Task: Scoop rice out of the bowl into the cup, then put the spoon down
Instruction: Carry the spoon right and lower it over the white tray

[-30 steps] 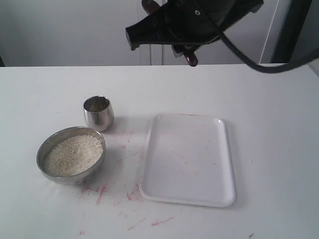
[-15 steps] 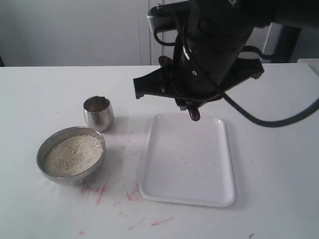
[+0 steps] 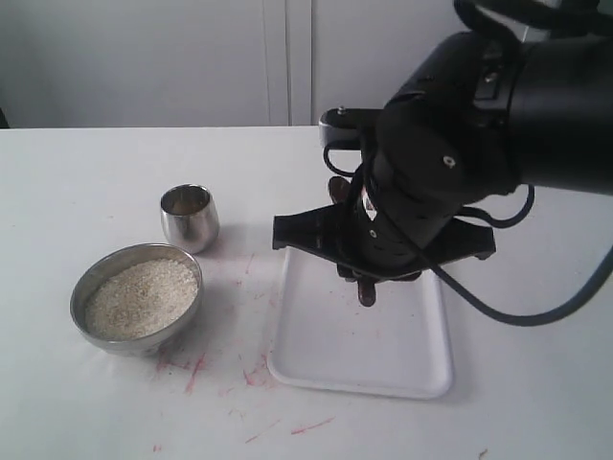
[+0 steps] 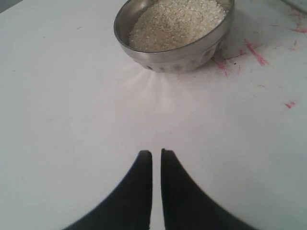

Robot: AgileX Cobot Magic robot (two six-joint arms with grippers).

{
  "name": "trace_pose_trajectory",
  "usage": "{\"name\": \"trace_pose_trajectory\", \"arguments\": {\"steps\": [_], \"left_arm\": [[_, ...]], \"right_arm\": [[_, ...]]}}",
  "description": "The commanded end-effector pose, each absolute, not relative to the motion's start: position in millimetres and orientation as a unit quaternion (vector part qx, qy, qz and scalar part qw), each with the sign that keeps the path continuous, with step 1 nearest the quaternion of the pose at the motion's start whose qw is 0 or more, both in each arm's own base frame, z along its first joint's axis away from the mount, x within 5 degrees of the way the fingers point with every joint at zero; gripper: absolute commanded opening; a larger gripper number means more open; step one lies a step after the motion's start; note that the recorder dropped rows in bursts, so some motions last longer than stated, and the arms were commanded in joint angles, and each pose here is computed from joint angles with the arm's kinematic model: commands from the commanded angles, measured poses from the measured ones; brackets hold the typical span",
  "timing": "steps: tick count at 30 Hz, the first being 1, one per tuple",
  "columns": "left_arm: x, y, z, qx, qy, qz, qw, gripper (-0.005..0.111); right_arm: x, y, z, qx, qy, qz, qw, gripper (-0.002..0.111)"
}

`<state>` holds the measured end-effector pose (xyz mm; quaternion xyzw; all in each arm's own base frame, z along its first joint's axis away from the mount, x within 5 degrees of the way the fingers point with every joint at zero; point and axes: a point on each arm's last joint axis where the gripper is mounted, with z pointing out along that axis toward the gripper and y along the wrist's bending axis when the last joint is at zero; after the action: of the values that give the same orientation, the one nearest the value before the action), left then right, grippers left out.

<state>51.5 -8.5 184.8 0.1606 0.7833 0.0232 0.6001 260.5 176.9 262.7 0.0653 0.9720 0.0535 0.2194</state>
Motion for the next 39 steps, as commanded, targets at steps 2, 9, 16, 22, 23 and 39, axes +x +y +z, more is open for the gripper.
{"name": "trace_pose_trajectory", "arguments": {"steps": [2, 9, 16, 22, 23, 39], "left_arm": [[50.6, -8.5, 179.0, 0.162, 0.795, 0.020, 0.584, 0.014], [50.6, -8.5, 179.0, 0.162, 0.795, 0.020, 0.584, 0.014], [50.6, -8.5, 179.0, 0.162, 0.795, 0.020, 0.584, 0.014], [50.6, -8.5, 179.0, 0.162, 0.795, 0.020, 0.584, 0.014], [50.6, -8.5, 179.0, 0.162, 0.795, 0.020, 0.584, 0.014], [50.6, -8.5, 179.0, 0.162, 0.795, 0.020, 0.584, 0.014]], "right_arm": [[259.6, 174.1, 250.3, 0.084, 0.969, 0.070, 0.221, 0.000], [260.5, 175.1, 233.1, 0.080, 0.974, 0.056, 0.204, 0.000], [264.1, 178.3, 223.6, 0.079, 0.976, 0.053, 0.197, 0.000], [267.3, 181.0, 209.7, 0.077, 0.980, 0.040, 0.181, 0.000], [267.6, 181.1, 208.6, 0.077, 0.980, 0.039, 0.180, 0.000], [277.9, 186.1, 172.8, 0.052, 0.986, 0.010, 0.156, 0.000]]}}
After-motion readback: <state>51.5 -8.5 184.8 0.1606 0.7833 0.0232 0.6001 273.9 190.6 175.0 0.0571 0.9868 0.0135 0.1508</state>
